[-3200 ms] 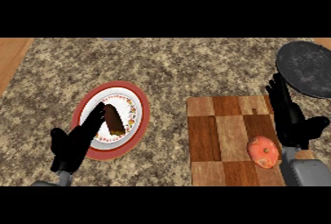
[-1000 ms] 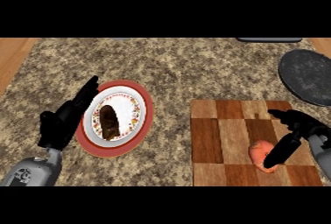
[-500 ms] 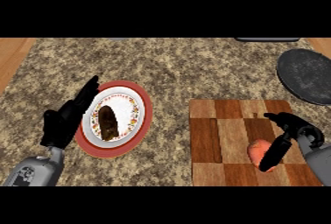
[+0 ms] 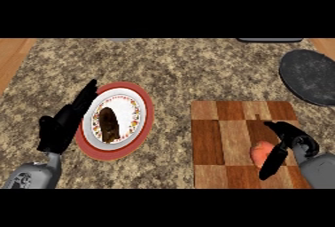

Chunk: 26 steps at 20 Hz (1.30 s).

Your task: Pick the squash from the cutting board and place it in the pan

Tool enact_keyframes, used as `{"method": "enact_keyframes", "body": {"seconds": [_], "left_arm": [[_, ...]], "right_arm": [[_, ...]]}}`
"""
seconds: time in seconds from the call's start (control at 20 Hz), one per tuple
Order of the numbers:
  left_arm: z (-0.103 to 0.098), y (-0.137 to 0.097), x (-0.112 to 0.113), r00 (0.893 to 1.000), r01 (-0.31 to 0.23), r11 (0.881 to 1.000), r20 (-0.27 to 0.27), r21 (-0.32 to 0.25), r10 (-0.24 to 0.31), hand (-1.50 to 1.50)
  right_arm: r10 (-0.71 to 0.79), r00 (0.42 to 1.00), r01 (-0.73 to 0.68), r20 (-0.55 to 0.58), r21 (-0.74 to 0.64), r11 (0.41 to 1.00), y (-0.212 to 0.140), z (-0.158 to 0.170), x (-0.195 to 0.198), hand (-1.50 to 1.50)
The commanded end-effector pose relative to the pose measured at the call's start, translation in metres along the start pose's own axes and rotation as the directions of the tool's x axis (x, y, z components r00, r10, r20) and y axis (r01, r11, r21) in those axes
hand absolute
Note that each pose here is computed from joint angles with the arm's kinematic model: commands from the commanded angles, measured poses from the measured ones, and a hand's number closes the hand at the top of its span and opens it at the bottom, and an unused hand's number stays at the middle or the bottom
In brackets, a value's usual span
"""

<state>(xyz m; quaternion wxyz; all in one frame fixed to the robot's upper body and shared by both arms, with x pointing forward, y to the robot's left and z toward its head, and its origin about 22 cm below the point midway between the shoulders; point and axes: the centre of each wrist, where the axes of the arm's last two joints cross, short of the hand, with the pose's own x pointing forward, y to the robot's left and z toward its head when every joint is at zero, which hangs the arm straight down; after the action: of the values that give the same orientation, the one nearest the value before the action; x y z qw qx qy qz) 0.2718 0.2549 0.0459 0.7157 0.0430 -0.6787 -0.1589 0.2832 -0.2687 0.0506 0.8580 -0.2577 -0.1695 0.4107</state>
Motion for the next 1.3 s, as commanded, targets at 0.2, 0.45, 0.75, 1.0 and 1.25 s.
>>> {"method": "enact_keyframes", "body": {"seconds": [0.2,0.45,0.75,1.0,1.25], "left_arm": [[-0.011,-0.005,0.006,1.000,-0.006,1.000,-0.016,0.006,0.006,0.00],[-0.013,-0.015,0.009,1.000,0.012,1.000,0.014,0.015,-0.012,0.00],[0.010,0.002,-0.002,1.000,-0.002,1.000,-0.009,-0.014,0.002,0.00],[-0.002,-0.016,0.017,1.000,-0.007,1.000,0.004,0.009,0.007,0.00],[-0.006,-0.010,0.012,1.000,-0.002,1.000,0.004,-0.008,0.002,0.00]], "right_arm": [[0.077,0.995,-0.073,-0.061,0.053,0.996,0.018,-0.004,0.017,1.50],[0.101,0.995,-0.099,-0.016,0.104,0.990,0.012,-0.014,0.007,1.50],[0.077,0.997,-0.075,-0.015,0.091,0.993,0.040,-0.019,0.005,1.50],[0.074,0.997,-0.073,0.015,-0.068,0.995,0.018,0.004,0.009,1.50],[0.058,0.972,0.060,0.226,-0.483,0.874,0.012,0.031,0.072,1.50]]}}
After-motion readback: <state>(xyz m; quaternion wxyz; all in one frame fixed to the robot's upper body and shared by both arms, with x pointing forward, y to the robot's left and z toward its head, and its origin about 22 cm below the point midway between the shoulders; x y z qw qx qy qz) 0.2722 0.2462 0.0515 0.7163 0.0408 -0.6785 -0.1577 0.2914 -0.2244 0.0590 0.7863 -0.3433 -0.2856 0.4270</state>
